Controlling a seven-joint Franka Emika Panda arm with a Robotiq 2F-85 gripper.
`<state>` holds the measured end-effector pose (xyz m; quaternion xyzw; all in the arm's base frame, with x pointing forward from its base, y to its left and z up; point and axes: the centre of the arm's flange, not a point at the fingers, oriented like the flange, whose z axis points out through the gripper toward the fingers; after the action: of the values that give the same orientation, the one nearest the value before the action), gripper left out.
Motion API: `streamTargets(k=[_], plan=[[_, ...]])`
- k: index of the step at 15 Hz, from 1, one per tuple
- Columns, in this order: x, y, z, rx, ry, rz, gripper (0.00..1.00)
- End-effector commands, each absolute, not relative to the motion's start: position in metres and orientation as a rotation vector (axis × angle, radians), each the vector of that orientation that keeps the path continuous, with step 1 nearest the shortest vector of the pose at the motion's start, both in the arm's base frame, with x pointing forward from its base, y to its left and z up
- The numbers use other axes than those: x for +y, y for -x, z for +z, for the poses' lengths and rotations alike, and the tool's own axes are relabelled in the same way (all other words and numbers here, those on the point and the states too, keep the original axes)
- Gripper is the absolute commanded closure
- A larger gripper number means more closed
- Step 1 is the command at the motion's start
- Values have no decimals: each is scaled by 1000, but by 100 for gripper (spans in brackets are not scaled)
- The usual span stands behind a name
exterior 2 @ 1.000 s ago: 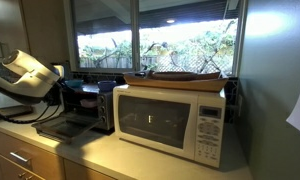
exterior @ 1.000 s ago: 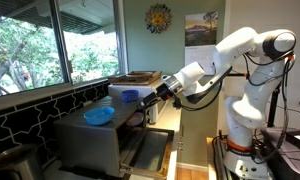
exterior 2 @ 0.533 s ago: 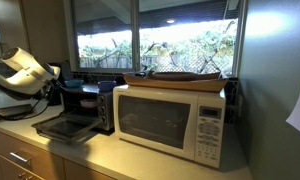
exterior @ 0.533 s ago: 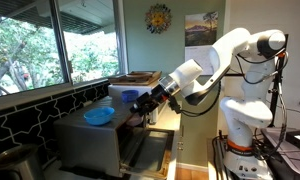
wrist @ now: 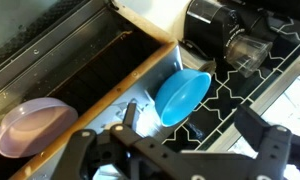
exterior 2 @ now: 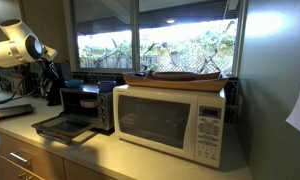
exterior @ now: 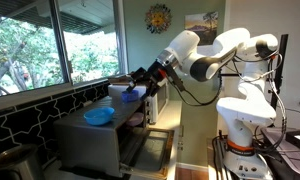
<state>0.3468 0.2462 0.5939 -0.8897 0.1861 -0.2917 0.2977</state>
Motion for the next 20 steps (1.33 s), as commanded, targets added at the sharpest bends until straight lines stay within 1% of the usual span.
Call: streamTargets(k=[1, 7, 9, 14, 20], plan=[[244, -346, 606, 494, 2353, -769, 0], [248, -351, 594, 505, 2375, -781, 0], [255, -360, 600, 482, 2383, -757, 0], [281, -391, 617, 451, 2414, -744, 0], [300, -430, 605, 486, 2552, -728, 0]])
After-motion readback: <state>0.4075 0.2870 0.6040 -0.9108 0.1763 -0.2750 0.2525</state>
